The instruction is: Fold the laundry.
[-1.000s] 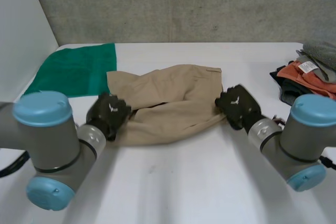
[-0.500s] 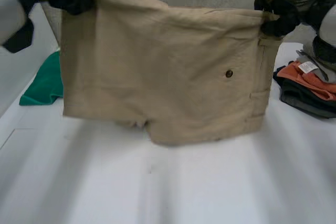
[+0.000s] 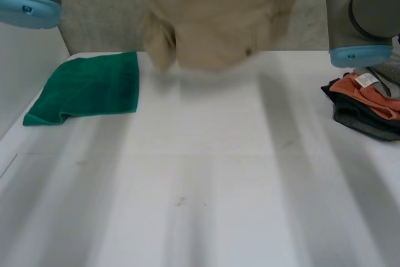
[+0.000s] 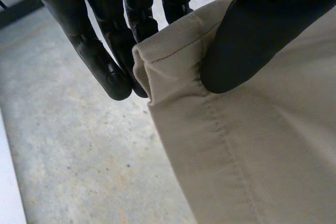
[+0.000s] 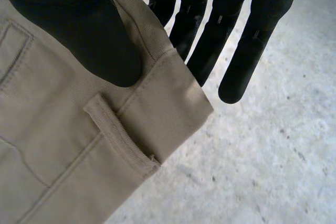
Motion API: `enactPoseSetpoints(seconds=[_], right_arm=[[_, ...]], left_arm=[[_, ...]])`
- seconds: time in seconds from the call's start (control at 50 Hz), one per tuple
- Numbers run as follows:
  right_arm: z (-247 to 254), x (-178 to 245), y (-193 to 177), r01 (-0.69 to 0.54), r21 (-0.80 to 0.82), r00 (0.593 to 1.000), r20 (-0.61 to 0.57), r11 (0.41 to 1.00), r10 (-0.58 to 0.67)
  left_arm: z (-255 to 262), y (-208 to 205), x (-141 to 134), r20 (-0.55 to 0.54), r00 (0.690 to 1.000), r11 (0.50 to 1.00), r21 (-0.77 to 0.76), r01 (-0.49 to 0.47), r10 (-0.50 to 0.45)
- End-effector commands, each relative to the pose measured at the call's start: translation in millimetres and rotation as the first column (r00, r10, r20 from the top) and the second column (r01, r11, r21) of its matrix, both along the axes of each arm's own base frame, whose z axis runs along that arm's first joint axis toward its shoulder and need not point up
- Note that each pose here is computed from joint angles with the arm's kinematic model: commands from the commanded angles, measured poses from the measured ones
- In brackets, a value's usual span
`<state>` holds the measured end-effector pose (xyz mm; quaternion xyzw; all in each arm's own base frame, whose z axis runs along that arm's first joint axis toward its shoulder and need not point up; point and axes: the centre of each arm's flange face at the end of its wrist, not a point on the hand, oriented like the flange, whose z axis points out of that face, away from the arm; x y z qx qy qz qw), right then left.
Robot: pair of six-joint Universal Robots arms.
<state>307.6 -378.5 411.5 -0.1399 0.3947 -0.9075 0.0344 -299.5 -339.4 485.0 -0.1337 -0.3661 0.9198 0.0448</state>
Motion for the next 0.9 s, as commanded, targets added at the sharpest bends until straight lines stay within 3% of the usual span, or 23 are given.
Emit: enactPoseSetpoints(seconds=[0.02,0.08,0.2,0.28,0.36,0.44,0.54,0.6,0.66,0.76,0.78,0.84,0.86,0.9], right_arm=[[-16.0,5.0,0.6,-0.047,0.066,0.997,-0.052,0.997,0.051],[-42.9,4.8,-7.0,-0.043,0.148,0.995,-0.081,0.988,0.055],[-137.4,-1.7,-14.4,-0.012,0.404,0.978,-0.186,0.915,0.095],[-205.0,-0.7,-6.8,-0.021,0.542,0.951,-0.249,0.840,0.184],[-264.6,-12.3,3.5,0.046,0.647,0.911,-0.340,0.761,0.234],[-275.1,-31.1,20.8,0.142,0.711,0.871,-0.420,0.689,0.254],[-253.2,-44.6,54.4,0.191,0.773,0.827,-0.459,0.605,0.324],[-239.1,-51.8,84.6,0.223,0.813,0.773,-0.483,0.538,0.410],[-229.4,-60.0,113.8,0.261,0.838,0.697,-0.507,0.480,0.507],[-219.8,-79.0,149.4,0.339,0.844,0.562,-0.536,0.415,0.630],[-219.4,-84.8,159.3,0.360,0.843,0.514,-0.537,0.400,0.669],[-219.8,-91.5,172.2,0.376,0.845,0.451,-0.525,0.380,0.722],[-220.5,-94.8,180.2,0.385,0.848,0.409,-0.511,0.365,0.756],[-220.8,-97.5,186.7,0.390,0.852,0.378,-0.495,0.350,0.783]], left_arm=[[-34.0,-5.5,0.1,0.051,0.999,0.996,0.090,-0.001,-0.004],[-71.6,-12.9,-1.7,0.102,0.995,0.980,0.199,-0.012,-0.009],[-177.5,-14.0,-8.2,0.236,0.969,0.890,0.453,-0.045,-0.071],[-253.8,-6.2,-10.6,0.358,0.925,0.811,0.575,-0.111,-0.127],[-319.7,9.0,-2.6,0.485,0.855,0.725,0.655,-0.215,-0.184],[-335.5,32.1,6.9,0.550,0.800,0.675,0.687,-0.270,-0.240],[-316.2,62.3,16.3,0.586,0.758,0.654,0.698,-0.293,-0.286],[-300.8,87.3,21.2,0.602,0.730,0.640,0.707,-0.300,-0.324],[-294.8,117.5,26.9,0.613,0.687,0.592,0.739,-0.323,-0.390],[-299.6,162.1,39.4,0.600,0.605,0.466,0.796,-0.387,-0.524],[-301.2,170.9,43.4,0.592,0.584,0.433,0.805,-0.405,-0.555],[-304.6,184.4,48.6,0.578,0.545,0.383,0.814,-0.436,-0.608],[-306.4,192.6,51.6,0.564,0.516,0.354,0.819,-0.452,-0.644],[-307.0,200.6,53.0,0.550,0.487,0.334,0.822,-0.462,-0.679]])
